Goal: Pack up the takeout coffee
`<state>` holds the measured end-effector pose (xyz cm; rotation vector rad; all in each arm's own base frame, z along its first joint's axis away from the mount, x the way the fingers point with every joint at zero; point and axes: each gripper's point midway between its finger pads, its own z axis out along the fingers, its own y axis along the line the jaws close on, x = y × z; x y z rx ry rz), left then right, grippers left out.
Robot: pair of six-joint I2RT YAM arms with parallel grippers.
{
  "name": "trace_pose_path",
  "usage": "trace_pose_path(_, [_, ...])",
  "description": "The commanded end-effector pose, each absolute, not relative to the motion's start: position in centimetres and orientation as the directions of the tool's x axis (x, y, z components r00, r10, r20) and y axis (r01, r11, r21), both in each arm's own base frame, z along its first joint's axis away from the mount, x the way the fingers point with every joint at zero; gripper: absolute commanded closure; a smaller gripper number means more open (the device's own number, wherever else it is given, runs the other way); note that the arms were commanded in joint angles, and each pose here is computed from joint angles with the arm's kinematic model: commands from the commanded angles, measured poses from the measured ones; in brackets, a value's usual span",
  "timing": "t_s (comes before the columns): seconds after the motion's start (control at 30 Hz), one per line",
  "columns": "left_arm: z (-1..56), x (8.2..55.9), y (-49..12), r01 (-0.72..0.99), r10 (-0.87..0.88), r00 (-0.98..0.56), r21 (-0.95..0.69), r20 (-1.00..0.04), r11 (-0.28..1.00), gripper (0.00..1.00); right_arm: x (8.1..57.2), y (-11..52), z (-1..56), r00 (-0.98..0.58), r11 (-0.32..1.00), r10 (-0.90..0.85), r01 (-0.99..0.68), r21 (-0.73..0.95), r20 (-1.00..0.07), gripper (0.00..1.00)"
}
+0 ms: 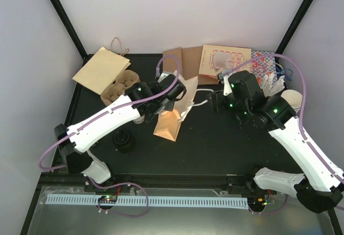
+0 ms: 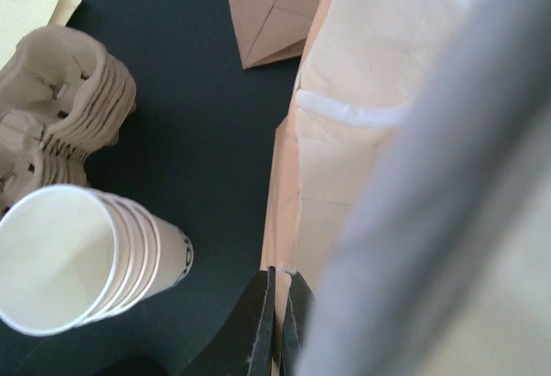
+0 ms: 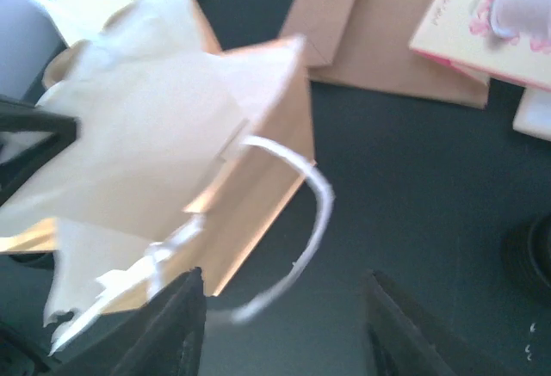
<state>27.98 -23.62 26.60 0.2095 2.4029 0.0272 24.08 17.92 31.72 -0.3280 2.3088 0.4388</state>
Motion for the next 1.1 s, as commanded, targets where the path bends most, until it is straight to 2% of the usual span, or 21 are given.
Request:
trace_pose_path(0.0, [28.5, 30.5, -25.2, 0.165, 0.142, -0.695, 0.035, -0.705, 0.986, 0.98, 23.7, 19.1, 35.9, -0.625, 0.858, -0.071, -0.436, 0.272, -0.778, 0.39])
trace_pose_path(0.07, [28.6, 31.2, -25.7, 0.171, 0.139, -0.696, 0.026, -0.704, 0.985, 0.99, 23.4, 19.0, 36.9, -0.607, 0.848, -0.061, -0.450, 0.279, -0.792, 0.26])
trace_pose_path(0.17, [28.4, 32.2, -26.6, 0.183, 0.135, -0.704, 0.005, -0.697, 0.983, 0.98, 22.8, 18.4, 37.7, -0.589, 0.846, -0.047, -0.453, 0.282, -0.806, 0.16])
trace_pose_path(0.47, [28.5, 34.3, -28.8, 0.215, 0.086, -0.729, -0.108, -0.679, 0.971, 0.98, 21.7, 14.0, 37.1, -0.553, 0.915, -0.013, -0.342, 0.213, -0.833, 0.12])
trace_pose_path(0.57, [28.0, 34.8, -29.0, 0.210, 0.073, -0.740, -0.127, -0.668, 0.969, 0.94, 21.3, 13.1, 36.3, -0.548, 0.925, -0.006, -0.320, 0.203, -0.837, 0.12])
trace_pose_path(0.67, [27.6, 34.9, -29.1, 0.208, 0.071, -0.751, -0.134, -0.657, 0.969, 0.82, 21.0, 12.5, 35.5, -0.547, 0.932, -0.006, -0.307, 0.193, -0.837, 0.12])
trace_pose_path(0.83, [28.7, 34.4, -28.9, 0.214, 0.067, -0.751, -0.146, -0.657, 0.966, 0.56, 20.9, 12.0, 35.2, -0.542, 0.938, -0.003, -0.293, 0.186, -0.841, 0.11])
trace_pose_path(1.0, [31.2, 33.0, -28.5, 0.252, 0.061, -0.742, -0.193, -0.668, 0.948, 0.25, 21.0, 12.1, 35.3, -0.533, 0.936, -0.005, -0.299, 0.183, -0.846, 0.11])
trace_pose_path(1.07, [32.4, 32.3, -28.4, 0.274, 0.057, -0.735, -0.218, -0.676, 0.937, 0.17, 21.1, 12.2, 35.3, -0.532, 0.935, -0.007, -0.303, 0.183, -0.847, 0.11])
